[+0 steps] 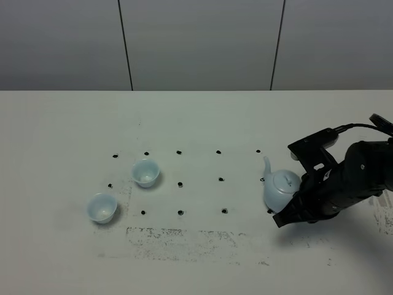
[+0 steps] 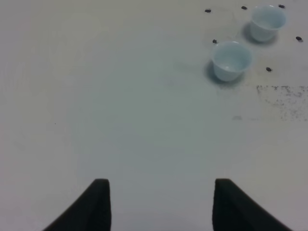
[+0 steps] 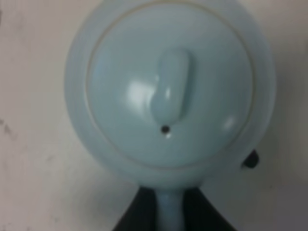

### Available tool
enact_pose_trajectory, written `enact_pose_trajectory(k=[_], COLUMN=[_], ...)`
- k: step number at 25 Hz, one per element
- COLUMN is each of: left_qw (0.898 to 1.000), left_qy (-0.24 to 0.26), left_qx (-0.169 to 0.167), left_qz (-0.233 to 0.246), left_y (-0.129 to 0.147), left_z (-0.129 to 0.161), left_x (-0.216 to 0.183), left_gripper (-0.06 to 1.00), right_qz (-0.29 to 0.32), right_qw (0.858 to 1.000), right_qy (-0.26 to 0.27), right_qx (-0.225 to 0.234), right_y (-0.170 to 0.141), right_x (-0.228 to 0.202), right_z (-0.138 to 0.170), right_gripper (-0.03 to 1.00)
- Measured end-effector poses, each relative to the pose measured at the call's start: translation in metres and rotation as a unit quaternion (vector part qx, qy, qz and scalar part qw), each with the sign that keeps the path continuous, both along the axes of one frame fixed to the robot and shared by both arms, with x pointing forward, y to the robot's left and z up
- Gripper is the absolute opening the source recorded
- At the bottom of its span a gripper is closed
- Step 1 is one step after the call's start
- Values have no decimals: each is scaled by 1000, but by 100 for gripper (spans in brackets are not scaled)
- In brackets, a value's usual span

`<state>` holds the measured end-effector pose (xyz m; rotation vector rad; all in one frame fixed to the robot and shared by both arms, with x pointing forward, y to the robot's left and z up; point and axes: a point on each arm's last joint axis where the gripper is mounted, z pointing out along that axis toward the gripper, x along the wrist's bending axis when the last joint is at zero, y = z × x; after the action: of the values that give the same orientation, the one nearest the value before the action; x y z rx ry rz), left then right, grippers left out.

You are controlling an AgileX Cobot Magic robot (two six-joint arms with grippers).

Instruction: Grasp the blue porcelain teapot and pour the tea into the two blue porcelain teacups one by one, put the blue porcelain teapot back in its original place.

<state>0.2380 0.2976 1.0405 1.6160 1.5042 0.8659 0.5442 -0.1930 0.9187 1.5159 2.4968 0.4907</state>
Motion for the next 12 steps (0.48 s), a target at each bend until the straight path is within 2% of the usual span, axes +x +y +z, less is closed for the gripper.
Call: enact_pose_trajectory(k=[4,8,12], left_qw=[1000,1000,1000], left_qy=[0,0,0], left_qx=[0,0,0], left_qz=[0,0,0], left_y=[0,0,0], left_z=[0,0,0], left_x=[0,0,0], left_gripper=[45,45,45], right_qz=[-2,4,41], right_qw=[1000,999,998], right_qy=[-13,-39,-55], right_qx=[3,11,7], right_y=[-1,0,11], right_x=[-3,-3,5], right_z=[4,25,47], right_gripper=[5,5,5])
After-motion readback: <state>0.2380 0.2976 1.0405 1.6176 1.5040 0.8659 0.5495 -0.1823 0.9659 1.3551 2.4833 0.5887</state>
